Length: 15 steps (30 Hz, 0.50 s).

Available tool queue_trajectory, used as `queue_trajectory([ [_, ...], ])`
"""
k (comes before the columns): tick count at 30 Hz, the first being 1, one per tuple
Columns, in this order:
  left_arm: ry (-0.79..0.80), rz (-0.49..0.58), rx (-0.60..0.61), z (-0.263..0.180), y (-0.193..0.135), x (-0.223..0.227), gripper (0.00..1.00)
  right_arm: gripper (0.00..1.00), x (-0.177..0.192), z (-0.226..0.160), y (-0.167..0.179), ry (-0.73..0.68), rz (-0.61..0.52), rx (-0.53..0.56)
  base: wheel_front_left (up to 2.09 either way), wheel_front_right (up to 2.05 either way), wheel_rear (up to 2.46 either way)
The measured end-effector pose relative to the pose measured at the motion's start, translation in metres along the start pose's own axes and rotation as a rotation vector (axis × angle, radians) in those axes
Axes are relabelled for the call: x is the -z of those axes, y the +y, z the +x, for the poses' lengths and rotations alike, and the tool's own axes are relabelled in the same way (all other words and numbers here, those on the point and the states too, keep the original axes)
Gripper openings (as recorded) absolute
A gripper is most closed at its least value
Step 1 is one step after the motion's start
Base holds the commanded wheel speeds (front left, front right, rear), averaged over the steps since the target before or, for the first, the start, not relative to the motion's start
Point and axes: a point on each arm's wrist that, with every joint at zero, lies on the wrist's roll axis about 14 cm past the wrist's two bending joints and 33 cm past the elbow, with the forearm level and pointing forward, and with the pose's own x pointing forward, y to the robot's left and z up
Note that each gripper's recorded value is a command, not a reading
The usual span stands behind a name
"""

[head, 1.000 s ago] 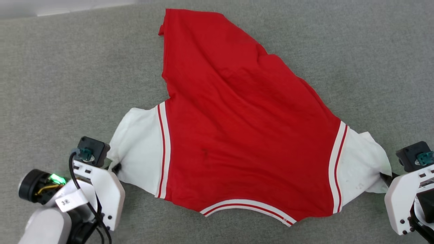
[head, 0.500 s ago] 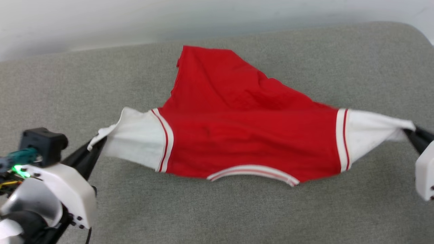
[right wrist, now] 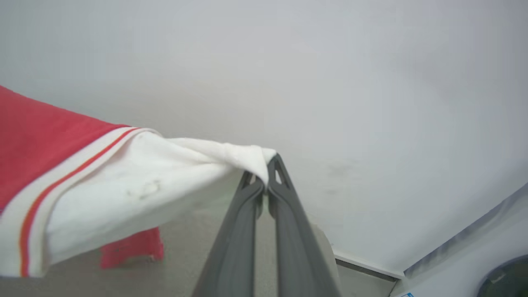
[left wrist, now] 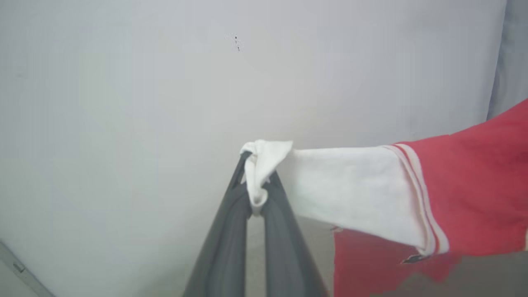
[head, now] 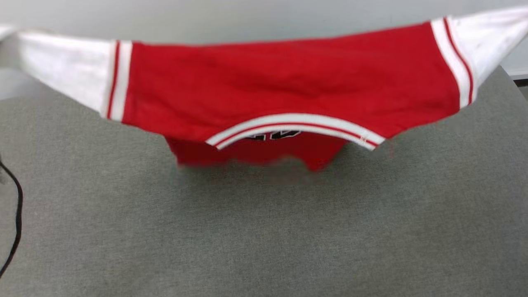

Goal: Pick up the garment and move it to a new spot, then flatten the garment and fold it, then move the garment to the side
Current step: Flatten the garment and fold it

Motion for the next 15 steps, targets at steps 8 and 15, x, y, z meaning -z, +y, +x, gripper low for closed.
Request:
queue_trajectory([
  [8,-0.222,0.014,-0.042,0.020,0.020,-0.060,0.00,0.00,-0.058,0.010,0.000,-0.170,-0.009,-0.013,0.00,0.00,0.00],
  [15,-0.217,0.064,-0.108,0.055,0.043,-0.055,0.00,0.00,-0.059,0.039,-0.007,-0.195,-0.077,0.014,0.00,0.00,0.00],
])
